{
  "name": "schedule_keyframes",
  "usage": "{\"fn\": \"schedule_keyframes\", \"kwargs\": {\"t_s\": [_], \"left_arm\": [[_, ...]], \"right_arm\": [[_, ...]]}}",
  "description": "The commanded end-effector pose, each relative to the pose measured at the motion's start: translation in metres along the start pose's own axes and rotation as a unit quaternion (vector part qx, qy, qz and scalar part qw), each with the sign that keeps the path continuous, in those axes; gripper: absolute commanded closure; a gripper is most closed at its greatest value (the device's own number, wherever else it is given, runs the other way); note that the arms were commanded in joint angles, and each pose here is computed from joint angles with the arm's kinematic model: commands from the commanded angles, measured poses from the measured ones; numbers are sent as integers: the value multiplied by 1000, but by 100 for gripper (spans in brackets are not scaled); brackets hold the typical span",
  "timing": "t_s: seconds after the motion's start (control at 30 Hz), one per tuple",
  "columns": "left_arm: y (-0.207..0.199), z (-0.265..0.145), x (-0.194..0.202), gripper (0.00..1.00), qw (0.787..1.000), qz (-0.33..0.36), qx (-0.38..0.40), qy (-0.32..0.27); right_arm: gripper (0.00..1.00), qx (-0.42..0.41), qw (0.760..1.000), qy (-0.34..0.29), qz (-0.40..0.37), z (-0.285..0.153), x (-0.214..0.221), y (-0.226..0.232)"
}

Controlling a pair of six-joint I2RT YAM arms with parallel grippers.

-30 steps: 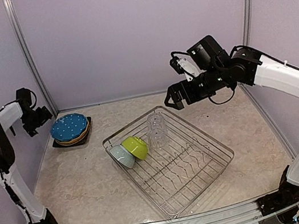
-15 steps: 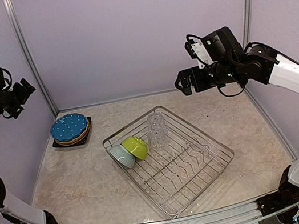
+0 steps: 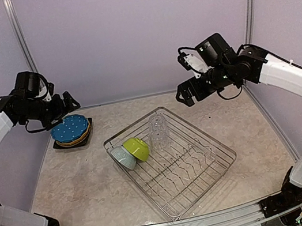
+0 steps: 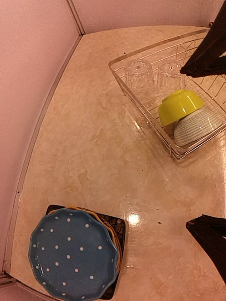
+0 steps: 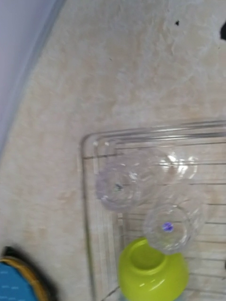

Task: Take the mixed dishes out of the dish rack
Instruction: Grab the cup from the dish rack.

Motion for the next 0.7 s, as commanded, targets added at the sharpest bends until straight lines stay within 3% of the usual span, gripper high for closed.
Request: {"fn": "schedule_keyframes", "kwargs": {"t_s": [0.0, 0.23, 0.67], "left_arm": [[-1, -12, 17, 1, 999, -20, -30, -13], [-5, -16, 23, 1, 997, -36, -58, -22], [-10, -2, 8, 1, 996, -26, -74, -32]], "right_arm": [[1, -49, 997, 53, -34, 36, 9, 8], [6, -109, 989, 95, -11, 73, 27, 23], [10, -120, 979, 158, -54, 127, 45, 55]]}}
Point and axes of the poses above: each gripper's point midway between its finger pads, its own z axis out along the fingers, its own y axis along the line the jaws close on, x = y × z, the point moved 10 cm from there along -z, back along the fingers, and after that the axes turned 7 degrees about -z, right-handed, at the moved point
